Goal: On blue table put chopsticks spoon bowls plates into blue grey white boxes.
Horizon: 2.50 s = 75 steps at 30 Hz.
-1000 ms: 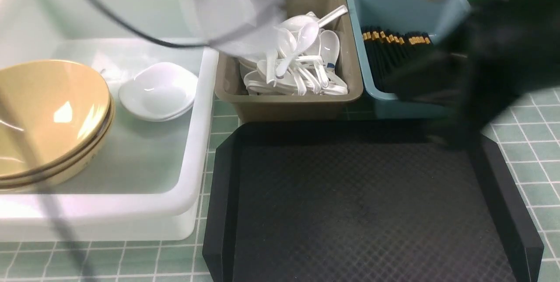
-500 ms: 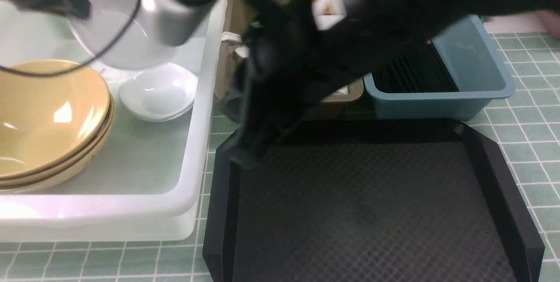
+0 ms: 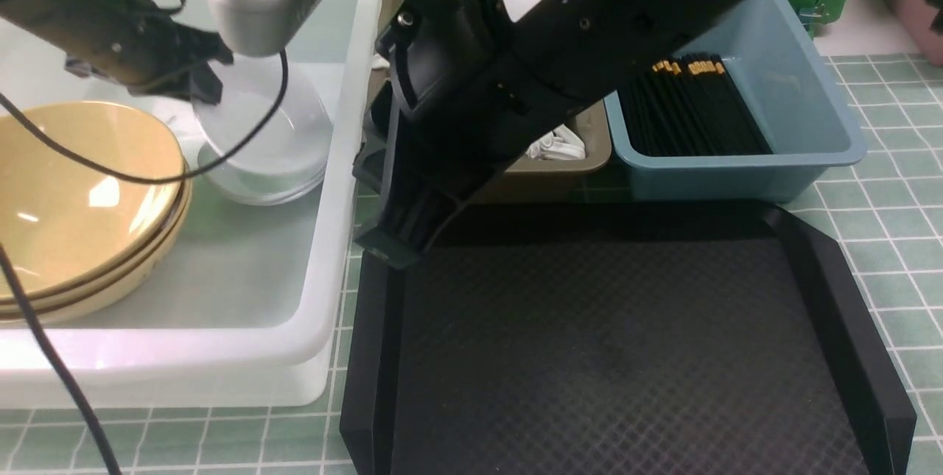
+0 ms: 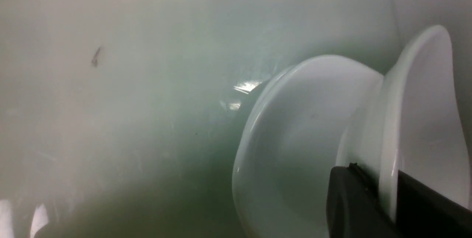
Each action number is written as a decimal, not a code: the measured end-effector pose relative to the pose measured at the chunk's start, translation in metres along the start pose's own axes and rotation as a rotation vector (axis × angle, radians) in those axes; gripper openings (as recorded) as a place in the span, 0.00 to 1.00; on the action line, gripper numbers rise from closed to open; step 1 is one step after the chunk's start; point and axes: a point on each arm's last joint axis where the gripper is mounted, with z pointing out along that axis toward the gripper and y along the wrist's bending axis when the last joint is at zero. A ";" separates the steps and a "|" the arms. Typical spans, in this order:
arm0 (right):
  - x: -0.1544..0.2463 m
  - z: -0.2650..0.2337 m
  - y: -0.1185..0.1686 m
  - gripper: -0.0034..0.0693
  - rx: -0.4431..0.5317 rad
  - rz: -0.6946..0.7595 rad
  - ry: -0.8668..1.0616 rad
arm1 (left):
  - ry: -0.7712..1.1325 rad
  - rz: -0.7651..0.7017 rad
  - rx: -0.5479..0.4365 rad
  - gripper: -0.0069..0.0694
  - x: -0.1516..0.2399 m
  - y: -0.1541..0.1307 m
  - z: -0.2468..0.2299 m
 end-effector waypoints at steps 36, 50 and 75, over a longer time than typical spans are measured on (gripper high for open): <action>0.025 -0.052 -0.010 0.16 0.172 -0.011 0.137 | -0.278 0.366 0.031 0.10 -0.028 -0.135 -0.245; 0.120 -0.121 0.019 0.17 0.203 0.091 -0.030 | -0.202 0.311 -0.056 0.09 0.144 -0.126 -0.283; 0.195 -0.127 0.044 0.18 0.230 0.088 -0.543 | -0.715 0.297 -0.081 0.09 0.331 -0.102 -0.255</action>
